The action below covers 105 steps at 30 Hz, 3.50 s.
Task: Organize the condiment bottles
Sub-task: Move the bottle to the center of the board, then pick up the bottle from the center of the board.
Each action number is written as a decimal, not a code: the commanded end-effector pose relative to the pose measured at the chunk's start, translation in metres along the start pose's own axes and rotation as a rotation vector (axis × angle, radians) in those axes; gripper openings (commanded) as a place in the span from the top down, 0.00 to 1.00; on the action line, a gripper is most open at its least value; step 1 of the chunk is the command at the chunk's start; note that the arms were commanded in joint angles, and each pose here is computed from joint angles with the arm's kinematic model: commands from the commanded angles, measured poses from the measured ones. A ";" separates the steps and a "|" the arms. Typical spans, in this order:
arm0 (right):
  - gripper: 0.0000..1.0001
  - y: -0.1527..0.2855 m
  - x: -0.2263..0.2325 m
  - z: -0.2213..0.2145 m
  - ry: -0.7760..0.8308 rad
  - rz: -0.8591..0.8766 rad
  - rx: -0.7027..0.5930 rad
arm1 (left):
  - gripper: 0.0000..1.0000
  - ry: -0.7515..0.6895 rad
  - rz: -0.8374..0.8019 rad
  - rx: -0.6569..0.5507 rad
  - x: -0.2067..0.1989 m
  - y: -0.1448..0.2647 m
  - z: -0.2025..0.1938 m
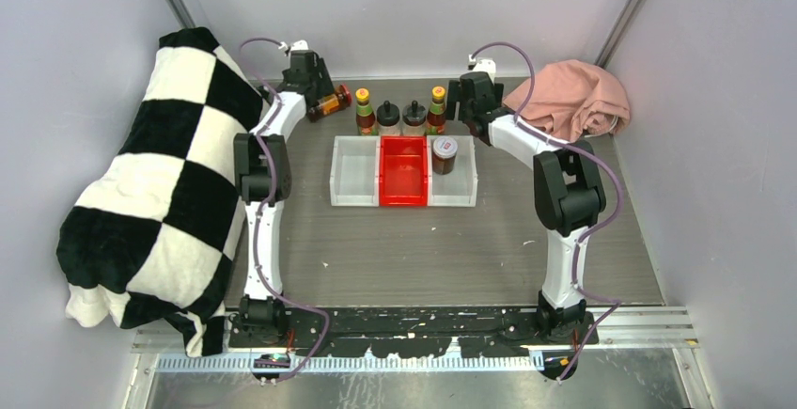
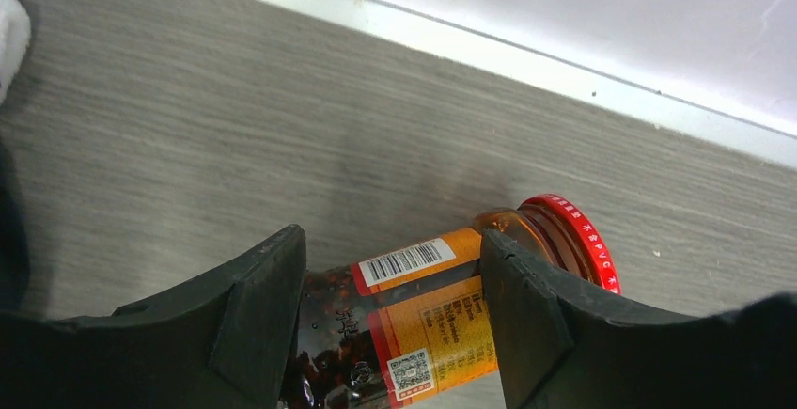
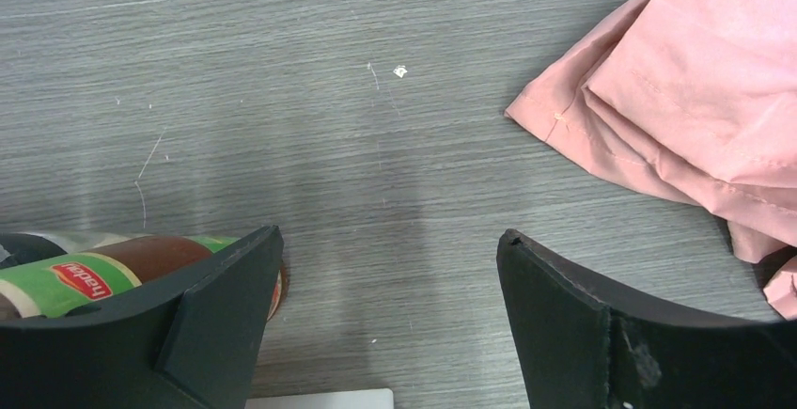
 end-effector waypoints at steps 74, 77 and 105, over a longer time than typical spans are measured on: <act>0.10 0.048 0.007 0.054 0.017 0.028 -0.151 | 0.15 -0.568 -0.536 0.353 -0.007 0.167 0.075; 0.10 0.047 0.008 0.054 0.022 0.026 -0.147 | 0.15 -0.596 -0.524 0.387 -0.008 0.162 0.066; 0.10 0.038 0.004 0.066 0.027 0.000 -0.181 | 0.15 -0.722 -0.368 0.509 -0.013 0.093 0.010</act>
Point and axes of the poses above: each gripper's point midway between its finger pads, its own y axis back along the fingers, its own x axis along the line the jaws close on, z = x × y, the point moved 10 cm from there along y, back along the fingers, and after that the axes turned 7 degrees about y, right-handed, at the moved point
